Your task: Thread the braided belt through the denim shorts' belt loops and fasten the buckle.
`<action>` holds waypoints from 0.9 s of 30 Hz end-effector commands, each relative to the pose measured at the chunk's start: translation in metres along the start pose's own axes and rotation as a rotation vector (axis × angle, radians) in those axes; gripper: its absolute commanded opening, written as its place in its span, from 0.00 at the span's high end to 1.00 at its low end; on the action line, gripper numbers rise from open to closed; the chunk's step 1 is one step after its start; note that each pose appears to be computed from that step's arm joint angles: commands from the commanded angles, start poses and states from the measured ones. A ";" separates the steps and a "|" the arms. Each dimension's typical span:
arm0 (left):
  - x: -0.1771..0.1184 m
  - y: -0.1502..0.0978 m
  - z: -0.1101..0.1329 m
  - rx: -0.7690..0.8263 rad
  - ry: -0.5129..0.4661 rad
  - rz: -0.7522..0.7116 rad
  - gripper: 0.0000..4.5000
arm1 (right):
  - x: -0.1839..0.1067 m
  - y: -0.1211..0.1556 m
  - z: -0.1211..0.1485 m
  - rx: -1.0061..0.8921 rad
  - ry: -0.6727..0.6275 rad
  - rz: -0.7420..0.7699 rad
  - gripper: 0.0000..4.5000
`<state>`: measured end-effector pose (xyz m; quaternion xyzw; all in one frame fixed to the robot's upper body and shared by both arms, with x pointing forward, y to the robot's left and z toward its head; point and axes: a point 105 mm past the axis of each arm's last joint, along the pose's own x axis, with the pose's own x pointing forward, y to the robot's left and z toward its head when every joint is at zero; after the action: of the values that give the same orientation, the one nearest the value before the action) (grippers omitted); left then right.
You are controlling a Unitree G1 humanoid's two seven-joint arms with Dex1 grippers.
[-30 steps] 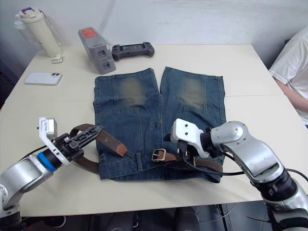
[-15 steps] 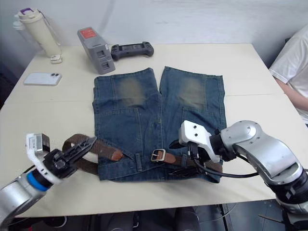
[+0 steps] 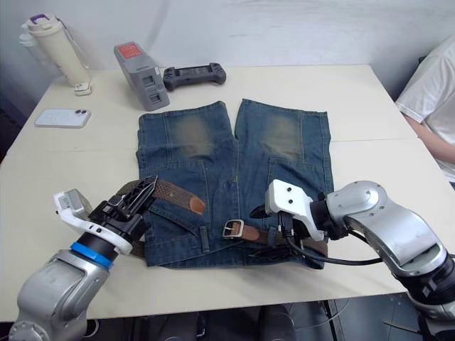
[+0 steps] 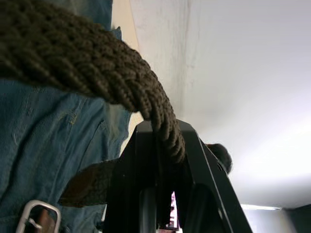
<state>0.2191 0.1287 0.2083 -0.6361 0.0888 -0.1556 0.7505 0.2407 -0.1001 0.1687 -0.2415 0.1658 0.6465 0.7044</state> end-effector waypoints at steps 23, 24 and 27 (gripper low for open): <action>-0.047 0.051 0.002 0.032 0.030 0.003 1.00 | -0.004 0.005 0.011 -0.043 -0.016 0.011 0.01; -0.048 0.047 -0.002 0.029 0.044 -0.013 1.00 | -0.004 0.006 0.011 -0.040 -0.015 0.016 0.01; -0.044 0.036 -0.004 -0.014 0.008 -0.042 1.00 | -0.002 0.008 0.010 -0.029 -0.009 0.038 0.01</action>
<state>0.1823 0.1511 0.1538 -0.6377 0.0989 -0.1581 0.7474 0.2370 -0.0988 0.1682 -0.2294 0.1739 0.6556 0.6981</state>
